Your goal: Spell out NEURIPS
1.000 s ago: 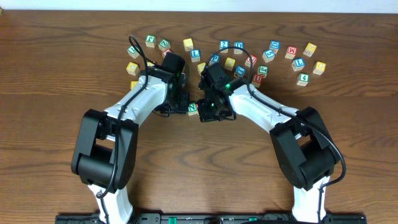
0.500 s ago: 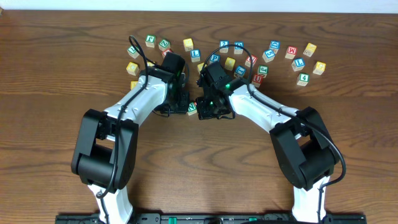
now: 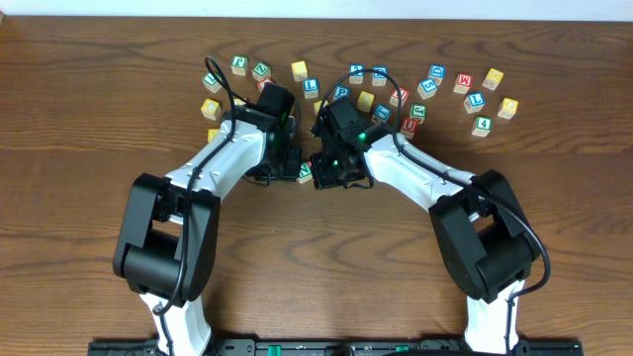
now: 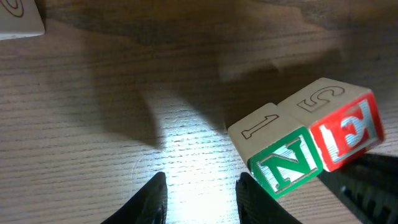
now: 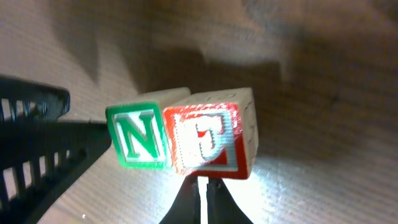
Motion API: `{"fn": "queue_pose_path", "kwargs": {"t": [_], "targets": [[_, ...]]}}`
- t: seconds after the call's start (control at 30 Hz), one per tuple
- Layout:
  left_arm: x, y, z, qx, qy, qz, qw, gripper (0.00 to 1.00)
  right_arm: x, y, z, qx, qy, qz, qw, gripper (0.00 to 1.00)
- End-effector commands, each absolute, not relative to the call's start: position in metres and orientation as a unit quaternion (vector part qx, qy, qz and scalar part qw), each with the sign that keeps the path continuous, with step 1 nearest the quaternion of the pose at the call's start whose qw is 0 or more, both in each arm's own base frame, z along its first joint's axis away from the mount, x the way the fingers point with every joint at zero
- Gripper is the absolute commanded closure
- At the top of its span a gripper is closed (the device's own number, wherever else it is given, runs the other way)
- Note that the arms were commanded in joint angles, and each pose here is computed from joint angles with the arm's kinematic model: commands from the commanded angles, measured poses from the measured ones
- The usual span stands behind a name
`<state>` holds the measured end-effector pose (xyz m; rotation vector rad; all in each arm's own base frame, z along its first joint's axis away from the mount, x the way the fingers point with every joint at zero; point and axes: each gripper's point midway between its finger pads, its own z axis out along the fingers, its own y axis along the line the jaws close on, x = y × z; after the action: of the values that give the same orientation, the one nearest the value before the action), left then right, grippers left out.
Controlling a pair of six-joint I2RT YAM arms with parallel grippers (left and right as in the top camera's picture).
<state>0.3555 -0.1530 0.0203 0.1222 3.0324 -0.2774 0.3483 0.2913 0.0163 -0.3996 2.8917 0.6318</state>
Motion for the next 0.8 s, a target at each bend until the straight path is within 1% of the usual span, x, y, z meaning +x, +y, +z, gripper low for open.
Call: {"fn": "queue_pose_path", "kwargs": {"t": [0.0,0.13,0.23,0.33,0.47,0.77], "targets": [[0.352,-0.149,0.014,0.044,0.995,-0.085,0.038,0.64,0.355,0.296,0.054,-0.150,0.954,0.237,0.104,0.99],[0.352,-0.149,0.014,0.037,0.995,-0.085,0.037,0.64,0.370,0.278,0.076,-0.133,0.954,0.232,0.134,0.98],[0.352,-0.149,0.014,0.007,0.996,-0.086,0.035,0.64,0.383,0.263,0.077,-0.115,0.958,0.216,0.150,0.98],[0.352,-0.149,0.014,-0.034,0.995,-0.087,0.031,0.64,0.395,0.254,0.071,-0.104,0.960,0.205,0.161,0.98],[0.352,-0.150,0.014,-0.085,0.992,-0.089,0.027,0.64,0.407,0.261,0.058,-0.106,0.956,0.208,0.176,0.98],[0.363,-0.153,0.015,-0.109,0.988,-0.100,0.046,0.64,0.404,0.273,0.033,-0.106,0.959,0.208,0.161,0.98]]}}
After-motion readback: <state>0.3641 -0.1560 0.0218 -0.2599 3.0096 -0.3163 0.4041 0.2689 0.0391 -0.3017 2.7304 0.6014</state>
